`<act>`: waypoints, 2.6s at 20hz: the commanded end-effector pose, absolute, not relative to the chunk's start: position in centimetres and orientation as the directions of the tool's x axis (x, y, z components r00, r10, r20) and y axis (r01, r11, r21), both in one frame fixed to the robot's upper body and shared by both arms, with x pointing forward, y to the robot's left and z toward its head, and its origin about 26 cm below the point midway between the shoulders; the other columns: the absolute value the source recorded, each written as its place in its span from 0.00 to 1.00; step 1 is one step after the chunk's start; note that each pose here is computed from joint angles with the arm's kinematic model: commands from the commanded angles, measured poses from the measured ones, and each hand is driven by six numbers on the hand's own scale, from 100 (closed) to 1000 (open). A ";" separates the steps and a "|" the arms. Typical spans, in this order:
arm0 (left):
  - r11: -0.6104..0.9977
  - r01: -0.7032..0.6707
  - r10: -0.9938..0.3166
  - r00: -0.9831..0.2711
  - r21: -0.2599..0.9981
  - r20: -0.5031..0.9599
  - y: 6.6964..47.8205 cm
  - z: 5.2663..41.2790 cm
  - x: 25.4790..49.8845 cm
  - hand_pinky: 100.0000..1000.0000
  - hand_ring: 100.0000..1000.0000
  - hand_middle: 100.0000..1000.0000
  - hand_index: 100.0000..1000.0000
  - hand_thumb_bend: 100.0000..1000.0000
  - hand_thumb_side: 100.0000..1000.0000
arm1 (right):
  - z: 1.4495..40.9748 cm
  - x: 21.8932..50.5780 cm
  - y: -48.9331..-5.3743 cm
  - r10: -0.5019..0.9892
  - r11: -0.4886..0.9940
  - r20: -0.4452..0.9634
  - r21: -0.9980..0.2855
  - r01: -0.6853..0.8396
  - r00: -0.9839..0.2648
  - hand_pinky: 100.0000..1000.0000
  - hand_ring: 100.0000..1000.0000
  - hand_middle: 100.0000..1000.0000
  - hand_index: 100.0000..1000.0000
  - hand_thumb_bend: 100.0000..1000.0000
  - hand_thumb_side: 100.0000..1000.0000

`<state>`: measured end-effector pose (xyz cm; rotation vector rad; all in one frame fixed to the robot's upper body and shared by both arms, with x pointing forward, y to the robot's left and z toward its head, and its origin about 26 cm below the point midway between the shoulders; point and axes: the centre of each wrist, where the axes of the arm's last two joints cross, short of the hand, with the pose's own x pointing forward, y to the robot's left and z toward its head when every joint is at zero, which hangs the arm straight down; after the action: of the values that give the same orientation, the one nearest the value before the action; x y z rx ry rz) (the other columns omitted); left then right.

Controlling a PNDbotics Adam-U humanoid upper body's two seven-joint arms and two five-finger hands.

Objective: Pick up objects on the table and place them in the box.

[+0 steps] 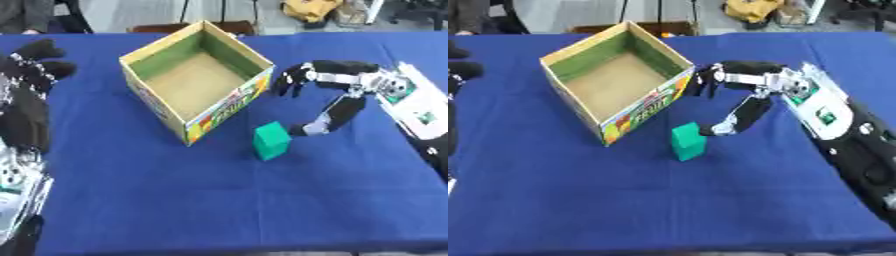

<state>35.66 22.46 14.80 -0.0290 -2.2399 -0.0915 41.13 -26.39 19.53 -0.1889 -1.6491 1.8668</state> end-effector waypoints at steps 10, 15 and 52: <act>0.996 0.062 -0.005 -0.644 0.059 0.765 22.4 15.7 35.7 0.67 0.57 0.58 0.72 0.55 1.00 | 18.1 42.2 -25.8 0.556 -0.060 0.296 -0.918 -0.393 -0.777 0.64 0.76 0.78 0.84 0.32 0.32; 0.996 0.065 -0.003 -0.645 0.058 0.764 22.3 15.7 35.7 0.67 0.57 0.58 0.72 0.55 1.00 | 17.2 42.7 -26.2 0.580 -0.050 0.305 -0.913 -0.406 -0.756 0.63 0.76 0.78 0.84 0.32 0.33; 0.996 0.064 -0.001 -0.644 0.055 0.765 22.3 15.8 35.7 0.67 0.57 0.58 0.72 0.55 1.00 | 14.0 42.8 -25.4 0.601 -0.073 0.165 -0.963 -0.259 -0.782 0.40 0.35 0.29 0.45 0.00 0.00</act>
<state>35.76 22.35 14.98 -0.0393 -2.2435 -0.0932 42.77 -25.14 12.96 -0.3170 -1.6015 1.8990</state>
